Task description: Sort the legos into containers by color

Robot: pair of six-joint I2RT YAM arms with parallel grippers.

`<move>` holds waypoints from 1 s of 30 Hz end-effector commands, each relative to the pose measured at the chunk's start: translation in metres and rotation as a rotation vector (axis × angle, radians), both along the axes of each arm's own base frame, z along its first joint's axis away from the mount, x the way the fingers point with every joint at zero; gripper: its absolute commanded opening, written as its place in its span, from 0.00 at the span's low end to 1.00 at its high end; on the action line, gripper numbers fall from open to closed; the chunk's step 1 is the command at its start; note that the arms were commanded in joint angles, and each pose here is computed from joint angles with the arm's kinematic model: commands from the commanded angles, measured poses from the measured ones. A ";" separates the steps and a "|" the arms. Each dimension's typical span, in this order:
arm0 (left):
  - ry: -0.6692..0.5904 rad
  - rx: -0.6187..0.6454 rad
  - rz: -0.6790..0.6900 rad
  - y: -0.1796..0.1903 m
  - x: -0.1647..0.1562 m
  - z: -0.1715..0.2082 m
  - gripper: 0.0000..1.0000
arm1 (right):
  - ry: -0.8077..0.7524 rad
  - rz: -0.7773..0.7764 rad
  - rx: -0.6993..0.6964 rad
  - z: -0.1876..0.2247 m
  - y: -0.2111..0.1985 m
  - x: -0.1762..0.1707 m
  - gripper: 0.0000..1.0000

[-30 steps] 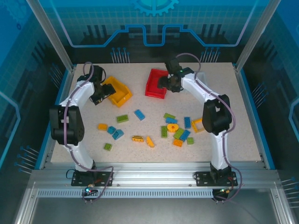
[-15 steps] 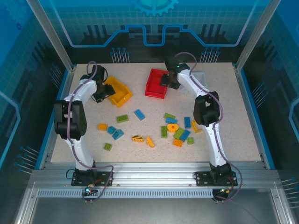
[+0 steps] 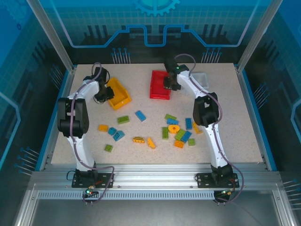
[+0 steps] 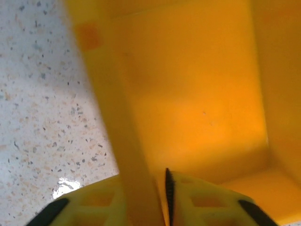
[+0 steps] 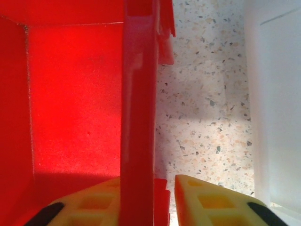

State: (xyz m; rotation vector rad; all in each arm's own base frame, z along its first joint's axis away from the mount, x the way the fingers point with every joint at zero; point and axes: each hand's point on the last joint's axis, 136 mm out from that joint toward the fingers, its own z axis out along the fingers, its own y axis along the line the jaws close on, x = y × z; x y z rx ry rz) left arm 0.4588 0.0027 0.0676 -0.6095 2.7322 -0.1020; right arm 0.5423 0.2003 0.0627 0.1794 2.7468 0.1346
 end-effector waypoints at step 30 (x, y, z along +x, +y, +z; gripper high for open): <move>-0.090 -0.002 -0.373 -0.114 0.048 0.008 0.12 | -0.008 0.097 -0.086 0.003 0.018 -0.039 0.26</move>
